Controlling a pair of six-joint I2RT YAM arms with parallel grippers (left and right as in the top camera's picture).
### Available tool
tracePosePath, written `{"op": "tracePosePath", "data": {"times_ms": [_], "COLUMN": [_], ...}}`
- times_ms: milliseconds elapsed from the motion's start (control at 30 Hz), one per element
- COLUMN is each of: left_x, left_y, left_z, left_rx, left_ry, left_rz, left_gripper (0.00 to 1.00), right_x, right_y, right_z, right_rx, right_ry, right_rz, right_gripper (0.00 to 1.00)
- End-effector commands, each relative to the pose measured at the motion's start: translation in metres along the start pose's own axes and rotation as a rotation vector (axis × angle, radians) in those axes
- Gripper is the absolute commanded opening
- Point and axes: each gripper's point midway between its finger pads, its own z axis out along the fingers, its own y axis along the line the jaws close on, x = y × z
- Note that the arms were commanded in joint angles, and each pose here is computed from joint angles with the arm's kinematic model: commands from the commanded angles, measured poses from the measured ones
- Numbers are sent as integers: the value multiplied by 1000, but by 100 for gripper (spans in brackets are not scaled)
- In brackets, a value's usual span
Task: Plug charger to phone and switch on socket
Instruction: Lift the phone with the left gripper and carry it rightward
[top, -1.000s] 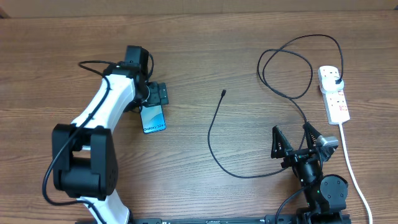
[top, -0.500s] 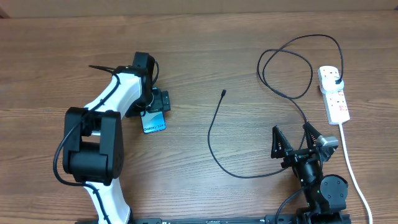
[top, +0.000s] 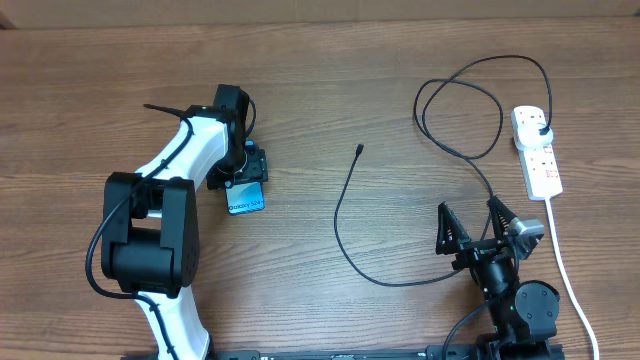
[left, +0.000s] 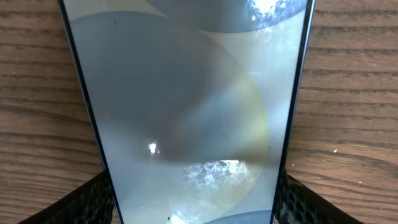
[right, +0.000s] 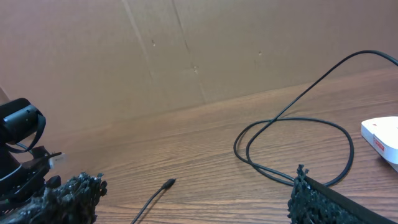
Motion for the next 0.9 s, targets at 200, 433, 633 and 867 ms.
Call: {"op": "tracePosePath", "data": {"times_ms": [200, 433, 633, 867], "left_x": [7, 21, 36, 47], "left_y": [-19, -32, -42, -59], "left_z": [5, 4, 4, 3], "left_rx": [71, 97, 94, 88], "left_ry": [43, 91, 128, 142], "left_rz": [13, 38, 73, 128], "left_gripper": [71, 68, 67, 68], "right_x": [2, 2, 2, 2], "right_y": [0, 0, 0, 0], "right_z": [0, 0, 0, 0], "right_rx": [0, -1, 0, -1], "right_ry": [-2, -2, -2, -2], "right_rz": [-1, -1, -1, -1], "right_gripper": [100, 100, 100, 100]}}
